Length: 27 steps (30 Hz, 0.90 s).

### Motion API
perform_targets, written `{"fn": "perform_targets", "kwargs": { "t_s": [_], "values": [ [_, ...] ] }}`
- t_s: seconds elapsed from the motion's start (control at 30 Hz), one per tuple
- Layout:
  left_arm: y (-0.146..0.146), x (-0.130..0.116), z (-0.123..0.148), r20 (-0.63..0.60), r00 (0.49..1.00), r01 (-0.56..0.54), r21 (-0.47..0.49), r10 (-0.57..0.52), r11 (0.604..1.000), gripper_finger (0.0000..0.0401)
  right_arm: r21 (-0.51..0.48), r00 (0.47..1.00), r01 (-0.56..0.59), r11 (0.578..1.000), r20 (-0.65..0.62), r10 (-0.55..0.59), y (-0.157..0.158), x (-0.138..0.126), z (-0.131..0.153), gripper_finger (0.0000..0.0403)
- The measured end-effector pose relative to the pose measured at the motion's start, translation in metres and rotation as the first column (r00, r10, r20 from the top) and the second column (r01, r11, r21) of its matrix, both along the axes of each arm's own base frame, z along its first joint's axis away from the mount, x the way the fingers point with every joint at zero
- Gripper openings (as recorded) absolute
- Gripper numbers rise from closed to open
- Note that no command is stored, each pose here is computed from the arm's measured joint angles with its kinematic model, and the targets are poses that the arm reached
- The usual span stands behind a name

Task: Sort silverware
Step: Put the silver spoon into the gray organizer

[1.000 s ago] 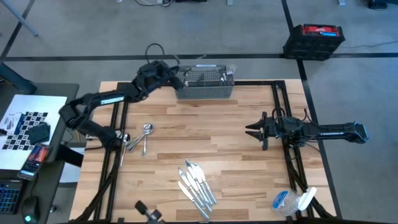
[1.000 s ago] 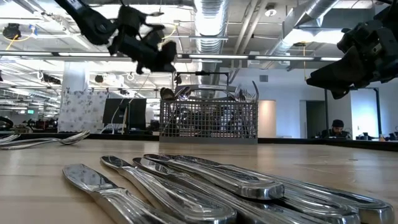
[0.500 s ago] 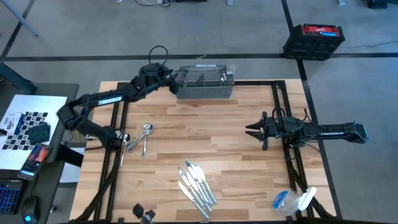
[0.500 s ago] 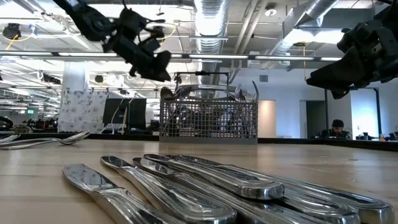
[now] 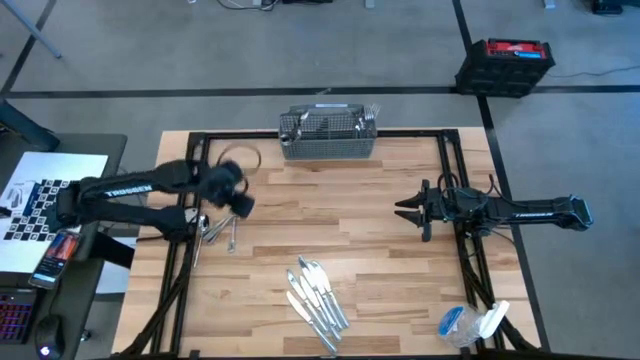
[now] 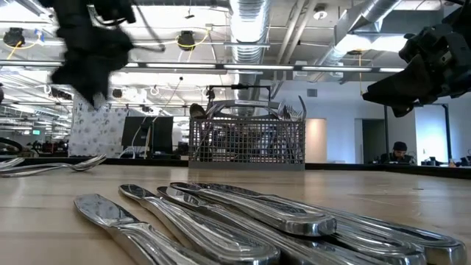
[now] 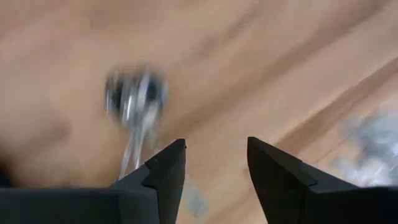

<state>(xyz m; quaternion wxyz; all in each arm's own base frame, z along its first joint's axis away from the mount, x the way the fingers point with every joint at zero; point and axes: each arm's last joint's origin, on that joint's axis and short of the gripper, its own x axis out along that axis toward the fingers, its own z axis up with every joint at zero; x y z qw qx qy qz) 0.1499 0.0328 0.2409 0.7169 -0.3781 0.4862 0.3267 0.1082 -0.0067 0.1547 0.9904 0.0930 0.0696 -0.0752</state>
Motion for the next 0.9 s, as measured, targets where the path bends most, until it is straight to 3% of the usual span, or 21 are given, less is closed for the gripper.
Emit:
{"fn": "perform_targets", "kwargs": {
  "t_s": [0.3, 0.57, 0.9],
  "values": [
    [-0.018, -0.020, -0.053, -0.210, 0.978, -0.007, 0.021, 0.012, 1.000, 0.0148, 0.000, 1.000, 0.000, 1.000, 0.000, 0.000, 0.000, 0.000, 0.000, 0.0112],
    [-0.017, -0.017, -0.075, -0.158, 0.987, 0.033, 0.034, -0.027, 0.999, 0.0148, 0.000, 1.000, 0.000, 1.000, 0.000, 0.000, 0.000, 0.000, 0.000, 0.0112],
    [-0.017, -0.018, -0.094, -0.219, 0.975, 0.059, 0.044, -0.048, 0.997, 0.0146, 0.000, 1.000, 0.000, 1.000, -0.001, 0.000, 0.000, 0.000, 0.000, 0.0112]
  ]
}}
